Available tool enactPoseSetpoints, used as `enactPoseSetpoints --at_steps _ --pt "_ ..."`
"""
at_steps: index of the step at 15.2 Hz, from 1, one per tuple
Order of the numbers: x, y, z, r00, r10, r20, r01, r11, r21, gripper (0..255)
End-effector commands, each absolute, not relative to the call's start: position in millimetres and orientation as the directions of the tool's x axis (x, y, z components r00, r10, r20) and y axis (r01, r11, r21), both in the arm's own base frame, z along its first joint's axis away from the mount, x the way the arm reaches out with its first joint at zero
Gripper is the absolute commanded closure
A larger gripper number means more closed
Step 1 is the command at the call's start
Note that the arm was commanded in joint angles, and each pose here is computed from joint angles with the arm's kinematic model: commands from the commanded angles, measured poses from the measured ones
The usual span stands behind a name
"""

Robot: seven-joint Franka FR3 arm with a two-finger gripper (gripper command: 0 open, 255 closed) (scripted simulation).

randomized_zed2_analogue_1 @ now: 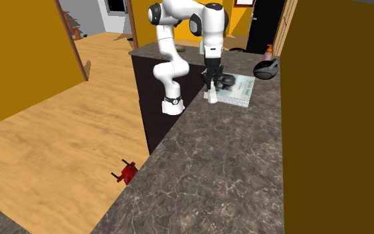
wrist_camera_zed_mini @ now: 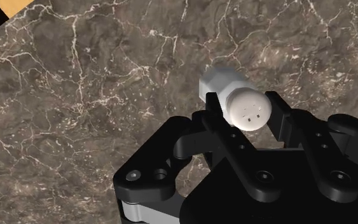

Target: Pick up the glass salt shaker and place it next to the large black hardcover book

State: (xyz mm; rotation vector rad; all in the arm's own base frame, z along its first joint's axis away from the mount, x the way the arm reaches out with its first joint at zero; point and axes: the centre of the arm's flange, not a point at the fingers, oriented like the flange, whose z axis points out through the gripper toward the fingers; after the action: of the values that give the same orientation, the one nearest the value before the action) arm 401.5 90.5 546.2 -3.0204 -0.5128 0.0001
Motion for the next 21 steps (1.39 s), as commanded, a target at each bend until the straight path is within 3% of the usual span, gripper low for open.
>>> enactPoseSetpoints --at_steps 1,16,21 --pt "379 100 544 0.944 0.329 0.013 0.329 -0.941 -0.077 255" --pt "189 168 545 0.944 0.329 0.013 0.329 -0.941 -0.077 255" --pt "189 168 518 0.944 0.329 0.013 0.329 -0.941 -0.077 255"
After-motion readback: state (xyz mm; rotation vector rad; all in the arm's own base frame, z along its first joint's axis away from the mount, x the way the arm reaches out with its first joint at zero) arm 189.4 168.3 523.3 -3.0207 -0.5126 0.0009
